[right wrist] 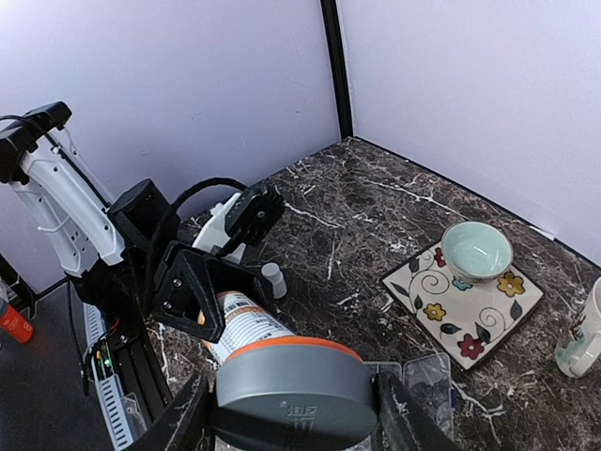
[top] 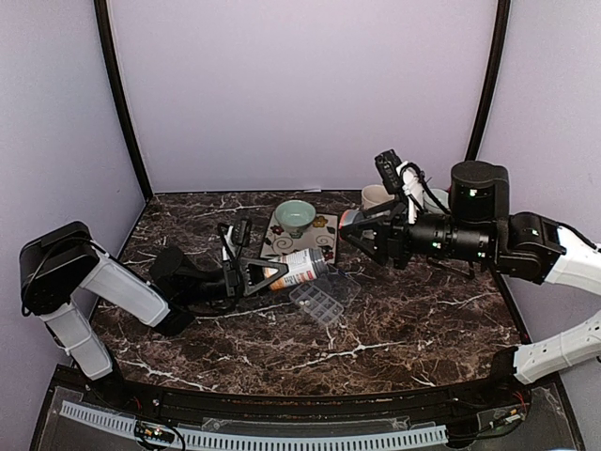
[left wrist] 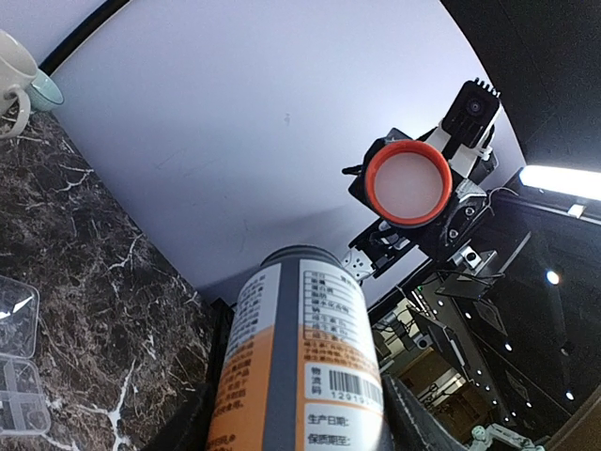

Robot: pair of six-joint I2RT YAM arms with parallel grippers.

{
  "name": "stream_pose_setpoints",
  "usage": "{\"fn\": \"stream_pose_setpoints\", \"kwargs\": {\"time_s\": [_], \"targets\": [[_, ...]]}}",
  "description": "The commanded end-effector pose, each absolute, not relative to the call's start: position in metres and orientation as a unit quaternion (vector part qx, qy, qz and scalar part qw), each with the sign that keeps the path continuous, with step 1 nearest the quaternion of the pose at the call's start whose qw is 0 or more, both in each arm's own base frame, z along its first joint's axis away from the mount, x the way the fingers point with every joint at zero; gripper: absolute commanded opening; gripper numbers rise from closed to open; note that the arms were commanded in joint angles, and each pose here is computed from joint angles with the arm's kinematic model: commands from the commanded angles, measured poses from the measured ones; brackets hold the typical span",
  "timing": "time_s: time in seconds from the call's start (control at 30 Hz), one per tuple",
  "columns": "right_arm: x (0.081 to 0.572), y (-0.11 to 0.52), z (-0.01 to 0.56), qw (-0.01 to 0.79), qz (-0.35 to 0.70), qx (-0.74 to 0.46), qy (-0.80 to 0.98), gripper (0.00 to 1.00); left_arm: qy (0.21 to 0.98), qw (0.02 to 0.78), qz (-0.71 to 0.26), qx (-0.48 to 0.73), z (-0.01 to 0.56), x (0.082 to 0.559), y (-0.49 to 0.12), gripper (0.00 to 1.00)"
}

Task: Sort the pills into containers
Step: Screw the lid of the pill bottle onto the pill bottle.

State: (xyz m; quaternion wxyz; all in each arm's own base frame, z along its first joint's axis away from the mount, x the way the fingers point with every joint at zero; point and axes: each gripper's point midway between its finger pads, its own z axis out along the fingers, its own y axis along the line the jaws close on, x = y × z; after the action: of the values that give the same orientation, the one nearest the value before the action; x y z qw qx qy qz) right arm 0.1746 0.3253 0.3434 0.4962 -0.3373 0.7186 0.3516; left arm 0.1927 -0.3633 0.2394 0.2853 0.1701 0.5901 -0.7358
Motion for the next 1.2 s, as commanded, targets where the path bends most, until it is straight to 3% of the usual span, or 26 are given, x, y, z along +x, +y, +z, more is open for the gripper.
{"fn": "stream_pose_setpoints", "kwargs": {"time_s": [0.0, 1.17], "targets": [[0.166, 0.333, 0.358, 0.492, 0.363, -0.348, 0.71, 0.17, 0.519, 0.29, -0.774, 0.218, 0.279, 0.175, -0.355, 0.0], [0.128, 0.361, 0.34, 0.397, 0.415, -0.408, 0.71, 0.18, 0.481, 0.203, -0.79, 0.321, 0.325, 0.156, -0.346, 0.0]]}}
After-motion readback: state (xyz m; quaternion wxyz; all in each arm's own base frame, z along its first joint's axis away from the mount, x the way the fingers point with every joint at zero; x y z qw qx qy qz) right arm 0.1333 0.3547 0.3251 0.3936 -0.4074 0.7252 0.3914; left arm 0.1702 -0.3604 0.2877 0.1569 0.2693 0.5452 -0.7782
